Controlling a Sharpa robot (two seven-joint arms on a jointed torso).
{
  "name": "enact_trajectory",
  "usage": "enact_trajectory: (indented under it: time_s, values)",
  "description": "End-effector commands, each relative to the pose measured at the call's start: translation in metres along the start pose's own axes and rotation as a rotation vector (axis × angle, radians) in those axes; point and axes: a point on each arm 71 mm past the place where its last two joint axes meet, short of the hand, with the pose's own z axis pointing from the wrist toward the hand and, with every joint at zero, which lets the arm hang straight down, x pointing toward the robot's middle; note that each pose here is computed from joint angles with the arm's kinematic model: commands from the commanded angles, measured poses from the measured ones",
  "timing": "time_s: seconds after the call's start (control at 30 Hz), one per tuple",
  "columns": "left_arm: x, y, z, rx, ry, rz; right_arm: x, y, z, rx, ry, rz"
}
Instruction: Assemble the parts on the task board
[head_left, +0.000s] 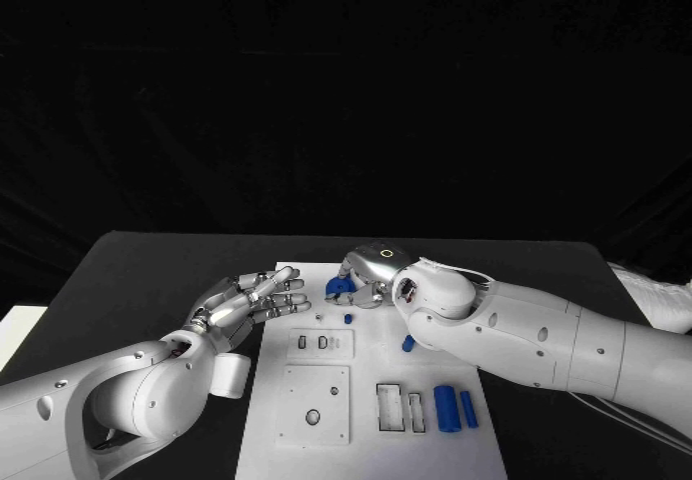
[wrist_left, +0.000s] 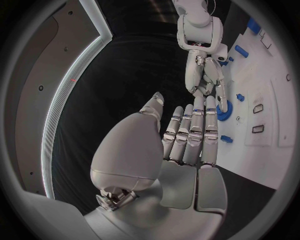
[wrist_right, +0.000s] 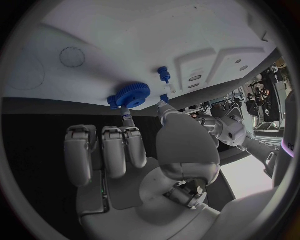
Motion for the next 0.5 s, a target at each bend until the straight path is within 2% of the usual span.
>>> enact_trajectory:
  time_s: [0.03, 0.5]
  values:
    - [0.0026, -0.0003, 0.0004, -0.001, 0.018, -0.009, 0.0078, -0.0023, -0.0007, 0.021, 0.078, 0.005]
    - [0.0027, 0.0003, 0.001, -0.005, 0.017, -0.008, 0.0052, -0.0079, -0.0021, 0.045, 0.039, 0.014]
